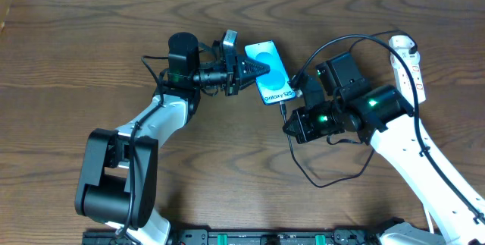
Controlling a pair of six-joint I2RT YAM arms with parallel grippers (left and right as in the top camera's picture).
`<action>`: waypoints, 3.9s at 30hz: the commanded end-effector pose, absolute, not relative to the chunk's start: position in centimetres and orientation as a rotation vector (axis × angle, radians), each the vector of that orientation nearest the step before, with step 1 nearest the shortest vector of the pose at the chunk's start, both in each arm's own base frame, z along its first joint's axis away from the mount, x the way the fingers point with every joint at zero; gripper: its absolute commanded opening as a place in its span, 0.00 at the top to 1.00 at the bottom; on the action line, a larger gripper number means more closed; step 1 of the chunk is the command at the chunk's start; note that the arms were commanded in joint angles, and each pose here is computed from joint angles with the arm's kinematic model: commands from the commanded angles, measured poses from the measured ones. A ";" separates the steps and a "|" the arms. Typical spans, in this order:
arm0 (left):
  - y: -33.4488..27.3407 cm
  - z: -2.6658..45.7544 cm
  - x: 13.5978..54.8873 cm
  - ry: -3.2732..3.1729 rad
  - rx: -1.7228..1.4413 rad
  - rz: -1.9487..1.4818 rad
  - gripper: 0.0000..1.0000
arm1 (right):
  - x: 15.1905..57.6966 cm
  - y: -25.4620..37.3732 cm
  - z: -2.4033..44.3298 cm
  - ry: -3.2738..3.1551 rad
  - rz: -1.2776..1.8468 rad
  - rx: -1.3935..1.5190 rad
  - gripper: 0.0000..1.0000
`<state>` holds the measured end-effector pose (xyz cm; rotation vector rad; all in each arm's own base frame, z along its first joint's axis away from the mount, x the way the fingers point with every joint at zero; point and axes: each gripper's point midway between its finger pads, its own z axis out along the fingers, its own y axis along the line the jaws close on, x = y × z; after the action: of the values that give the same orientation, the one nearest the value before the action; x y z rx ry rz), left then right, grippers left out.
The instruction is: Plug charger to phone and switch on socket
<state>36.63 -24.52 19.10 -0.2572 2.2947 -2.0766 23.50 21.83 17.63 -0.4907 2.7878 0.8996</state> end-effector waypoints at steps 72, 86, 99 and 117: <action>-24.6 20.5 36.3 2.278 -0.171 -2.108 0.93 | 22.4 22.3 18.0 2.807 0.949 -0.490 0.99; -24.6 20.5 36.3 2.272 -0.152 -2.101 0.93 | 22.4 22.4 18.0 2.806 0.956 -0.491 0.99; -24.6 20.5 36.3 2.272 -0.152 -2.101 0.93 | 22.6 22.4 17.9 2.804 0.955 -0.491 0.99; -24.6 20.5 36.3 2.269 -0.144 -2.098 0.93 | 22.4 22.4 17.8 2.815 0.955 -0.486 0.99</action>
<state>36.26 -24.58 19.21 -0.2291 2.3004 -2.0928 22.94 21.90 17.64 -0.4768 2.8116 0.9284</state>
